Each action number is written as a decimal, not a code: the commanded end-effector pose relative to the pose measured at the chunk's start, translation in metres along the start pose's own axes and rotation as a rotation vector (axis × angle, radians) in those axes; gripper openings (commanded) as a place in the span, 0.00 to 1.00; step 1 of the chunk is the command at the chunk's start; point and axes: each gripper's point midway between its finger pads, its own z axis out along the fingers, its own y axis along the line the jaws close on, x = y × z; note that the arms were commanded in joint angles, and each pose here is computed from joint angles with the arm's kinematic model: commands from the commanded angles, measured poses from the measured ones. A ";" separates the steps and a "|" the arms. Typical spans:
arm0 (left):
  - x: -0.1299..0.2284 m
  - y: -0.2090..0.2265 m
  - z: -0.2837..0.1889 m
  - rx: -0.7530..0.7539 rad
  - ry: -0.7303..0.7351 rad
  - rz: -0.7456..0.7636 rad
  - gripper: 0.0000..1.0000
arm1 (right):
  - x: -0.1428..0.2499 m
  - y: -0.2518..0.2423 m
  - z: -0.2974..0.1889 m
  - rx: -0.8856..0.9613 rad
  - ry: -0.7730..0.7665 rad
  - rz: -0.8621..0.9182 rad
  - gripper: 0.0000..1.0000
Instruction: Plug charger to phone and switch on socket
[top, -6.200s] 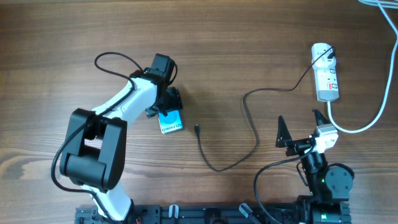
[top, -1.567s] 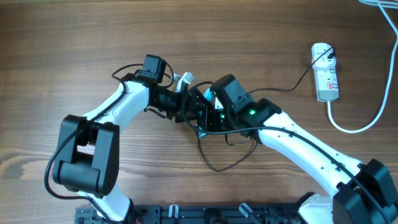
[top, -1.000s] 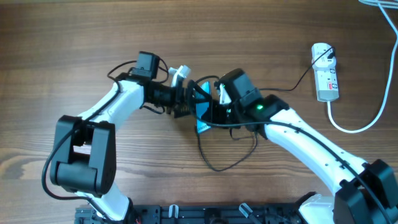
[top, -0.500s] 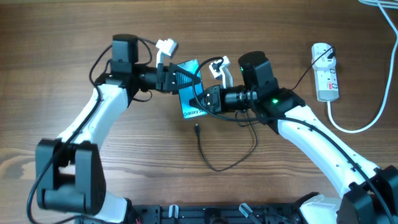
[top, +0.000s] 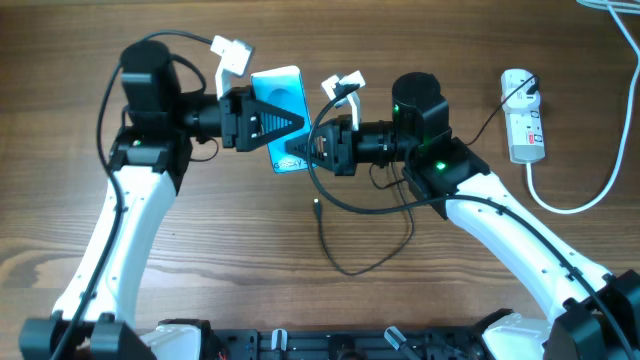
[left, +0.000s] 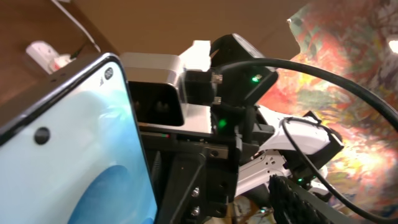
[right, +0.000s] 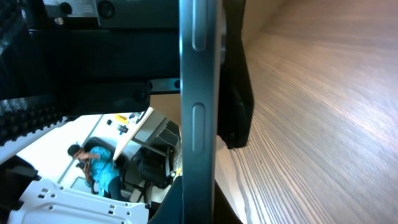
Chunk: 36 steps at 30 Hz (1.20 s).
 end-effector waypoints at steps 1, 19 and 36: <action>-0.004 -0.046 -0.013 0.020 -0.001 0.097 0.80 | -0.015 -0.010 -0.003 0.042 -0.066 0.025 0.04; -0.008 -0.072 -0.021 -0.002 -0.024 0.209 0.38 | -0.011 0.009 -0.003 -0.050 -0.026 -0.054 0.04; -0.031 -0.085 -0.022 -0.042 -0.098 0.211 0.47 | -0.048 0.018 -0.006 -0.029 -0.190 -0.172 0.04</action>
